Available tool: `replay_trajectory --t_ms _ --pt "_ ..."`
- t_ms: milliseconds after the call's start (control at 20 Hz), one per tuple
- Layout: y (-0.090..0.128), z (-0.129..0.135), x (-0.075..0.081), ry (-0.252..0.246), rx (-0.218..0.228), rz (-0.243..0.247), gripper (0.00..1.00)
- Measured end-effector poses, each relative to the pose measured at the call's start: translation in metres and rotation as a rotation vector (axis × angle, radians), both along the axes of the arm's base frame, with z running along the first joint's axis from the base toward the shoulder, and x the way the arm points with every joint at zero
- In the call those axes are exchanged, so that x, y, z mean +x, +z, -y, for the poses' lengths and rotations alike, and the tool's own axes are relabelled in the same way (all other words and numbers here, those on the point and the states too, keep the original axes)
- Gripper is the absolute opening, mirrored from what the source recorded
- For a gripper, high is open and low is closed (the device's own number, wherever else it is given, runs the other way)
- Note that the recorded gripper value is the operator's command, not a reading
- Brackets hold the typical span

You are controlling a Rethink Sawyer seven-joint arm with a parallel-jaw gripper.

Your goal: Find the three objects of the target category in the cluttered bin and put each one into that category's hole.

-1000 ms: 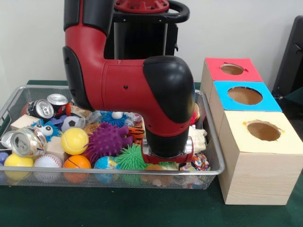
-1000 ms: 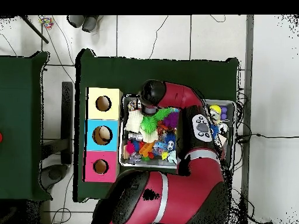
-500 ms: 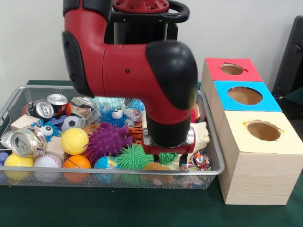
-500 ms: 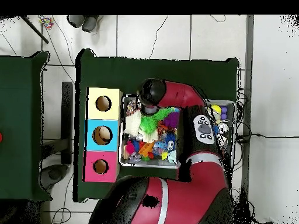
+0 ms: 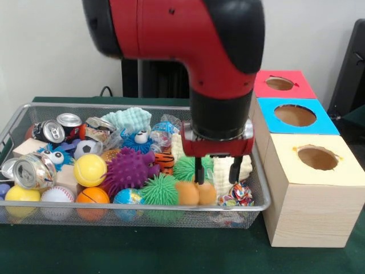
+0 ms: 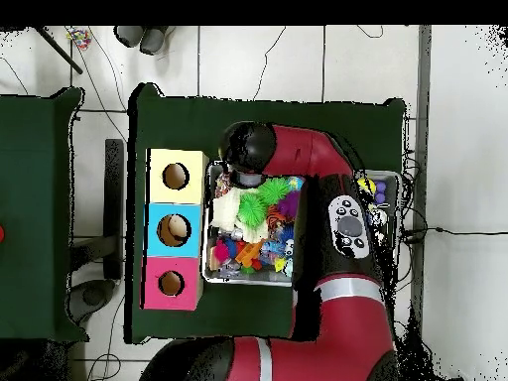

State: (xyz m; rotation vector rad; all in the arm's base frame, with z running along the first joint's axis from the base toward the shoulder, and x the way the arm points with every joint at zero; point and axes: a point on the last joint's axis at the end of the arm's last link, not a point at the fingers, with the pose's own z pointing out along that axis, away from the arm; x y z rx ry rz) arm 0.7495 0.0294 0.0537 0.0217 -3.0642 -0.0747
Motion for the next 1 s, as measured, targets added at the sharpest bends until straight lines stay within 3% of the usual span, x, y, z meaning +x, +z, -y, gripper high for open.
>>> replay_trajectory --t_ms 150,350,600,1000 --pt "0.026 -0.005 0.014 0.011 -0.015 0.071 1.00" --pt "0.040 -0.010 0.023 0.019 -0.024 0.125 1.00" --pt "0.037 -0.010 0.027 0.019 -0.027 0.157 1.00" --pt "0.014 -0.008 0.027 0.013 -0.026 0.183 1.00"
